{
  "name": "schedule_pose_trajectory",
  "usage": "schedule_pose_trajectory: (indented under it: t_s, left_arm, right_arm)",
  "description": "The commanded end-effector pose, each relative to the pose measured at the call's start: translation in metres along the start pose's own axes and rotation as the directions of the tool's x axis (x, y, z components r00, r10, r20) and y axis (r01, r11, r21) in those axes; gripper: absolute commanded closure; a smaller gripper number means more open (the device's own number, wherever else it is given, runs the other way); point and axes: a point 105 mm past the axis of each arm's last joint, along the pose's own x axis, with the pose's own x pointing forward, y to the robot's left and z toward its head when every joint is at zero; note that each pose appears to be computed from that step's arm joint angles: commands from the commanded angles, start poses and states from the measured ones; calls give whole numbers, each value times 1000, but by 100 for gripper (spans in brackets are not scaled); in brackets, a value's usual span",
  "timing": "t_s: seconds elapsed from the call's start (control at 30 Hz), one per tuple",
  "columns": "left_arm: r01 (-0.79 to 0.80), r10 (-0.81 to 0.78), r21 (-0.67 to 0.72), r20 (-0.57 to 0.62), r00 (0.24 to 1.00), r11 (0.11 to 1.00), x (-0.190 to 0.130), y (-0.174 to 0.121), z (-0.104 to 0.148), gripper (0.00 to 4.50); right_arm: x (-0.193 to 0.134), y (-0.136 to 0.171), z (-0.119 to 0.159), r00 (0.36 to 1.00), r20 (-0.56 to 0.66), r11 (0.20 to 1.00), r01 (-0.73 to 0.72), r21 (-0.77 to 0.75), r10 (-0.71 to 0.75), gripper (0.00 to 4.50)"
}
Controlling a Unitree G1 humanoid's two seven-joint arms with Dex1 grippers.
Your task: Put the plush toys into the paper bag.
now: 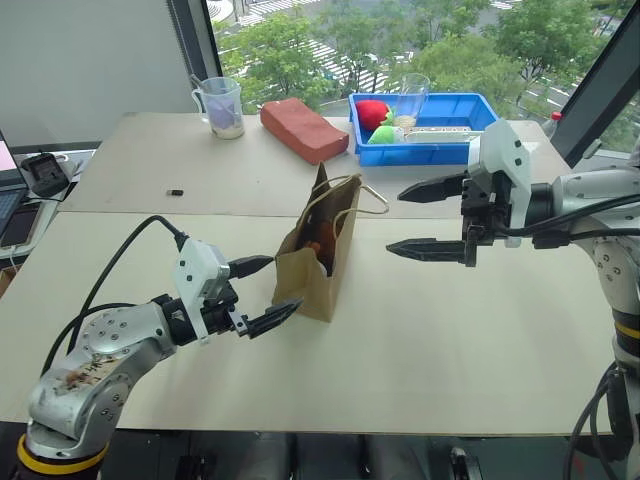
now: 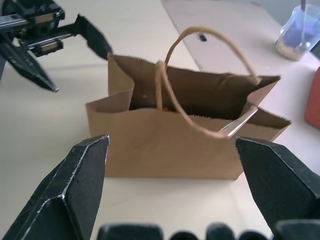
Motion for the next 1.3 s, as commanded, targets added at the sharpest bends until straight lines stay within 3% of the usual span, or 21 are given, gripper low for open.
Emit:
schedule_pose_trajectory:
  t_s: [0.03,0.23,0.4,0.53,0.83,0.87,1.1,1.3]
  left_arm:
    - [-20,19,40,26,999,999,-1,-2,1,0]
    - [-35,35,20,34,999,999,2,-6,-9,0]
    - [2,-4,22,55,999,1000,26,-17,-21,0]
    - [4,-6,26,60,998,1000,35,-18,-27,0]
    - [-1,-1,25,74,997,1000,48,-21,-30,0]
    - [-1,-1,25,75,997,1000,49,-22,-30,0]
    - [59,-58,-7,65,996,998,50,-28,-29,0]
    - [-30,29,26,57,998,999,61,-18,-31,0]
  right_arm:
    - [-7,9,10,1000,3,1000,-17,-24,17,6]
    - [-5,25,-4,995,-65,997,-72,-5,71,6]
    - [14,27,-18,995,-64,997,-74,-3,74,6]
    - [29,29,-22,995,-38,995,-94,17,94,119]
    - [67,42,-43,989,-22,989,-143,30,143,428]
    - [70,43,-43,989,-18,989,-148,31,149,445]
    - [90,41,-36,986,24,986,-165,16,164,445]
    - [102,44,-18,979,81,982,-188,6,187,445]
